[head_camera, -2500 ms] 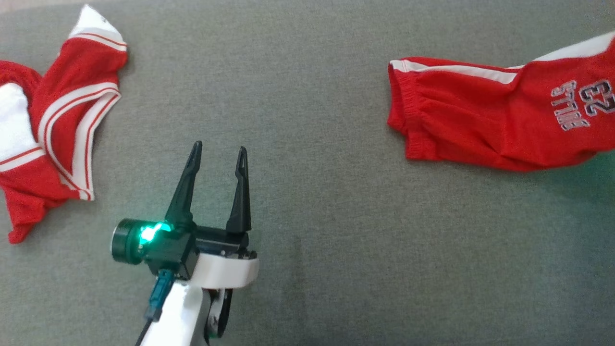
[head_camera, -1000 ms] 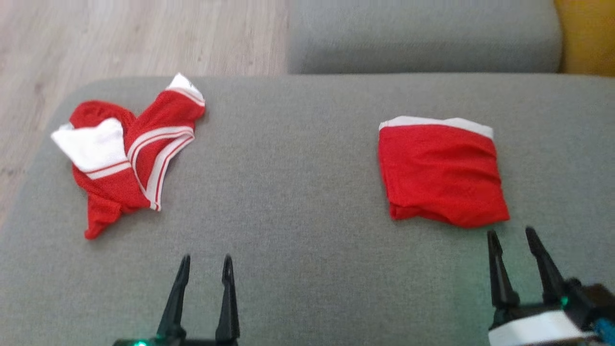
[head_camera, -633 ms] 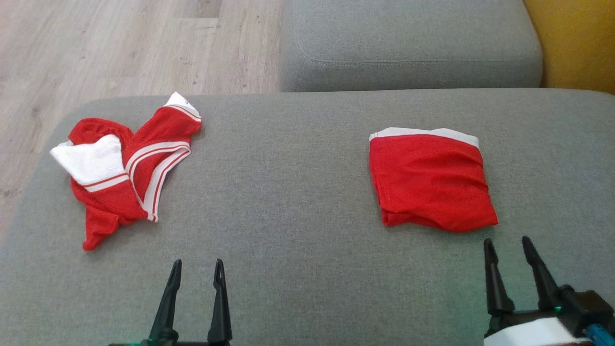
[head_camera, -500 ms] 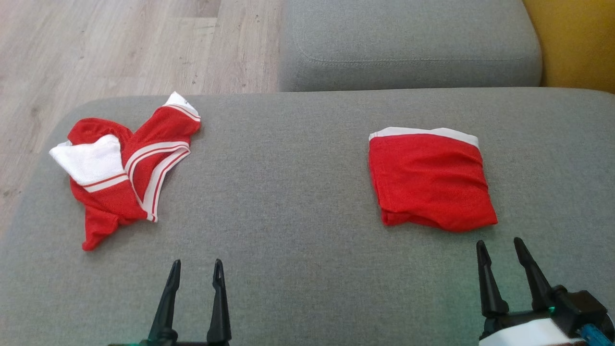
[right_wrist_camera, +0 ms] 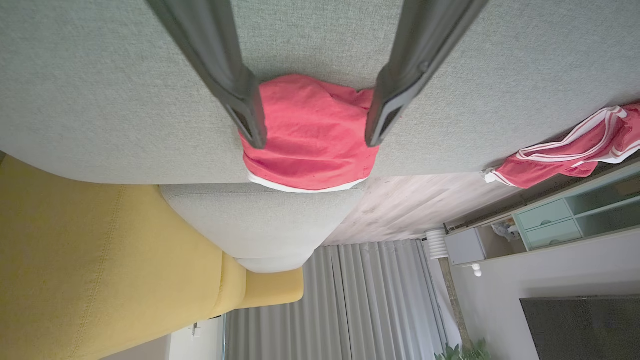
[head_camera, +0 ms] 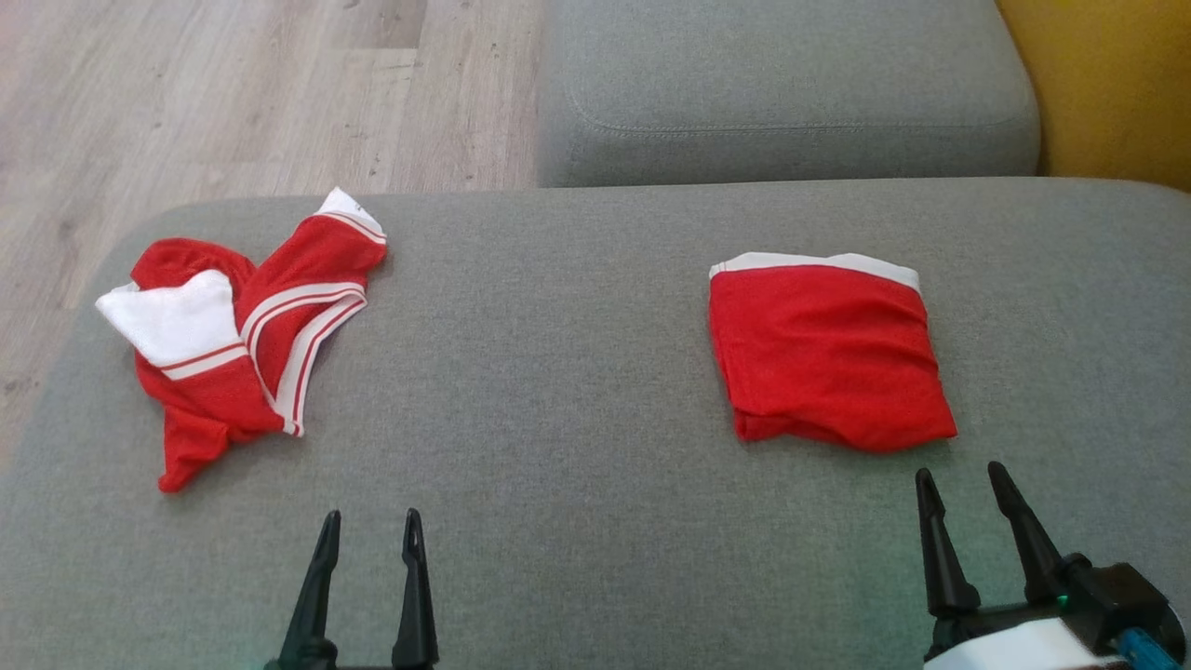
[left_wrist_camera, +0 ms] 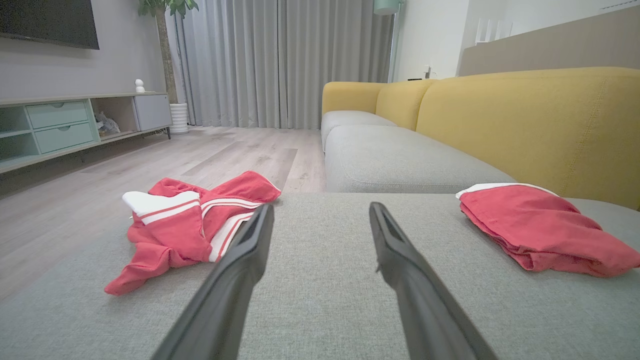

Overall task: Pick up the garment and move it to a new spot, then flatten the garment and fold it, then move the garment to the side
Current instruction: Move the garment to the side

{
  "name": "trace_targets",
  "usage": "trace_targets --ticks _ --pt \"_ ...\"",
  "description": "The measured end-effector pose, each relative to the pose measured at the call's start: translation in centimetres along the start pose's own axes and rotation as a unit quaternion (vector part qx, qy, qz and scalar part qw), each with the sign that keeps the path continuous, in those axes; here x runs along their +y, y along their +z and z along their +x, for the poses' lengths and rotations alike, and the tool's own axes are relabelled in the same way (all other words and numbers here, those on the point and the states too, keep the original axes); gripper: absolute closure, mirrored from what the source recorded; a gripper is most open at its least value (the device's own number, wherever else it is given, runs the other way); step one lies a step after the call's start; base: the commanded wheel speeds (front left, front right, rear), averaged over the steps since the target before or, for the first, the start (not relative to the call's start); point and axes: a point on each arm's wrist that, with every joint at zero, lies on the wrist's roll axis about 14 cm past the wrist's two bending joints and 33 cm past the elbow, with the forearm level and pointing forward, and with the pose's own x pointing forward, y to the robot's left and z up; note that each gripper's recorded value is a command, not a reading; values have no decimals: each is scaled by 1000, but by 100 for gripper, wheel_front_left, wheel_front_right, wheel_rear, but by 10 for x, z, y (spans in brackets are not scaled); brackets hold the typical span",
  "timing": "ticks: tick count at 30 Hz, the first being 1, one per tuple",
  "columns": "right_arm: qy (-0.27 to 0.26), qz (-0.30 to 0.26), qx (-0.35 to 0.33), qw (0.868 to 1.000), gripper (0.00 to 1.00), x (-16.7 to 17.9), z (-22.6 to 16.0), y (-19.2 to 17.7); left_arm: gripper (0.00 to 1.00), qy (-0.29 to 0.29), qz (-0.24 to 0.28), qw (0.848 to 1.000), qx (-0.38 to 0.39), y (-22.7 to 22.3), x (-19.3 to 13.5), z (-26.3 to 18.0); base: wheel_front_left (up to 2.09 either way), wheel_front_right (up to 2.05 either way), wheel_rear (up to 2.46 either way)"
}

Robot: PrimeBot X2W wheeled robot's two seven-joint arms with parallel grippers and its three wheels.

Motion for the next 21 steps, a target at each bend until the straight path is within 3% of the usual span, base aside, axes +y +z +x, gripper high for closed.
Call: trace_targets --ticks 21 --pt "-7 -4 35 999 0 -11 4 -19 0 -3 -1 1000 30 -16 -1 5 0 0 0"
